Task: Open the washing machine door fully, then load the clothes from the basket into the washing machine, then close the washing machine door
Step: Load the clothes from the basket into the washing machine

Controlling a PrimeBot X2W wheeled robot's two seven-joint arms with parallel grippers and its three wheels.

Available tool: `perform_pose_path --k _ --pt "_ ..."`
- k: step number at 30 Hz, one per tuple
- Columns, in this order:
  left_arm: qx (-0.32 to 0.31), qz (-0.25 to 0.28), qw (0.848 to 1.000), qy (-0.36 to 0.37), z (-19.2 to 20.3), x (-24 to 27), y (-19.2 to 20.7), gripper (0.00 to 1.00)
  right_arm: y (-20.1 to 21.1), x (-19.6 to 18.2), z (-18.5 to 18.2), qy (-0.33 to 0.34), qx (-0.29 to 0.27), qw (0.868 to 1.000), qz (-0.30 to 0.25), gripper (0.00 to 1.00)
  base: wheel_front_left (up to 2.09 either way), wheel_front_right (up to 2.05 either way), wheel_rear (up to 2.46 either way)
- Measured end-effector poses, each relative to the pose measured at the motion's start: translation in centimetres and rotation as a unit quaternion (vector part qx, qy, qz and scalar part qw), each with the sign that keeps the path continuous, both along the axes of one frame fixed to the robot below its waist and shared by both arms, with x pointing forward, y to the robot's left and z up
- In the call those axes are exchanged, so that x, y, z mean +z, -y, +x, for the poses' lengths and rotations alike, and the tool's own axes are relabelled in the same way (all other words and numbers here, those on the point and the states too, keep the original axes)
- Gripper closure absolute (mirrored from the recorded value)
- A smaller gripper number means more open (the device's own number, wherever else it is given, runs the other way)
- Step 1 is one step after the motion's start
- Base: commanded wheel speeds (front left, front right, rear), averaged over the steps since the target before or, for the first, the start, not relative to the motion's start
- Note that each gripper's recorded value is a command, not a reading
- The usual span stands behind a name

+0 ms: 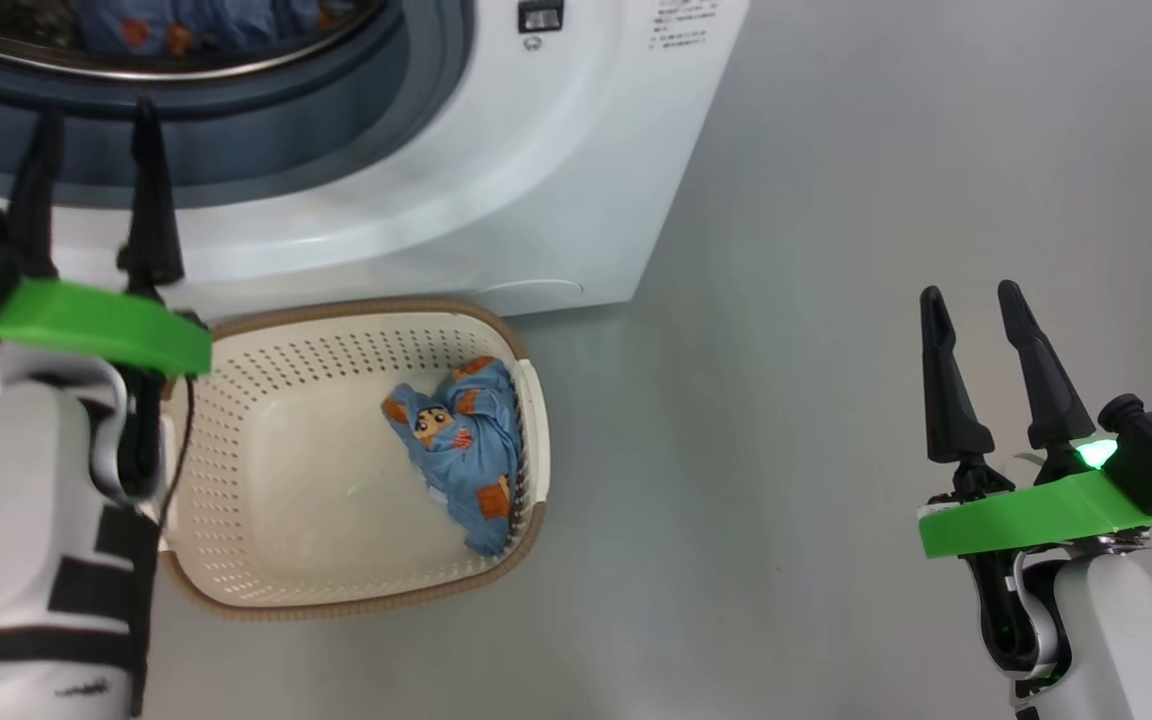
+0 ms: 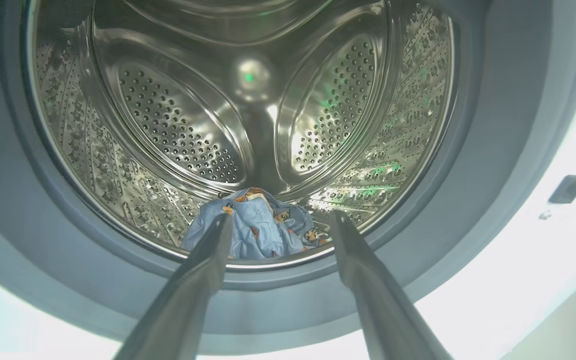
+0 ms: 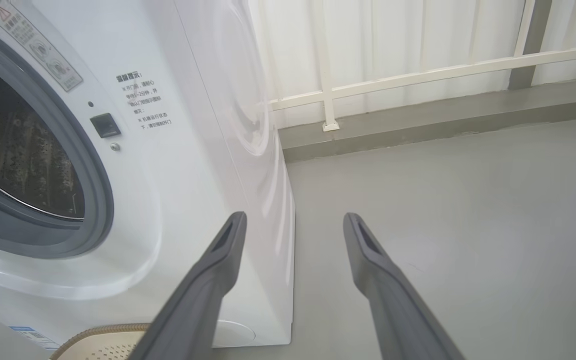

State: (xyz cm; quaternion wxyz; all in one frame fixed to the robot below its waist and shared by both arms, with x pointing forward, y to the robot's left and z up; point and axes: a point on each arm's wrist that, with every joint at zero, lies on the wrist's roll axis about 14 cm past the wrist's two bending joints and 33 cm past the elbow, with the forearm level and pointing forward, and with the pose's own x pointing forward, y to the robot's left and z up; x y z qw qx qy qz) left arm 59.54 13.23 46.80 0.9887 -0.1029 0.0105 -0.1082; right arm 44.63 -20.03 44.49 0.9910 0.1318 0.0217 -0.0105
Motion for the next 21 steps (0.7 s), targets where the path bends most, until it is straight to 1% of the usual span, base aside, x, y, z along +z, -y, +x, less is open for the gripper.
perform_pose_path --k 3,6,8,11,21 --pt "0.012 -0.003 1.0 -0.005 -2.2 -0.1 -0.9 0.0 -0.3 0.6 -0.3 0.006 0.009 1.0 -0.003 0.0 0.0 0.0 0.0" --pt "0.015 -0.002 1.0 -0.006 -3.3 -0.1 -1.2 0.0 -0.4 0.7 -0.7 0.005 0.012 1.0 -0.004 0.0 0.0 0.0 0.0" --pt "0.022 0.0 1.0 -0.007 -4.9 0.1 -2.0 0.0 -0.5 1.1 -1.2 0.008 0.017 1.0 -0.008 0.0 0.0 0.0 0.0" --pt "0.032 0.0 0.999 -0.004 -6.3 0.5 -2.8 0.0 -0.8 1.5 -1.5 0.012 0.022 1.0 -0.007 0.0 0.0 0.0 0.0" --pt "0.045 0.004 0.999 -0.002 -11.3 1.2 -3.9 0.0 -0.8 2.5 -3.6 0.017 0.03 0.999 -0.012 0.0 0.0 0.0 0.0"
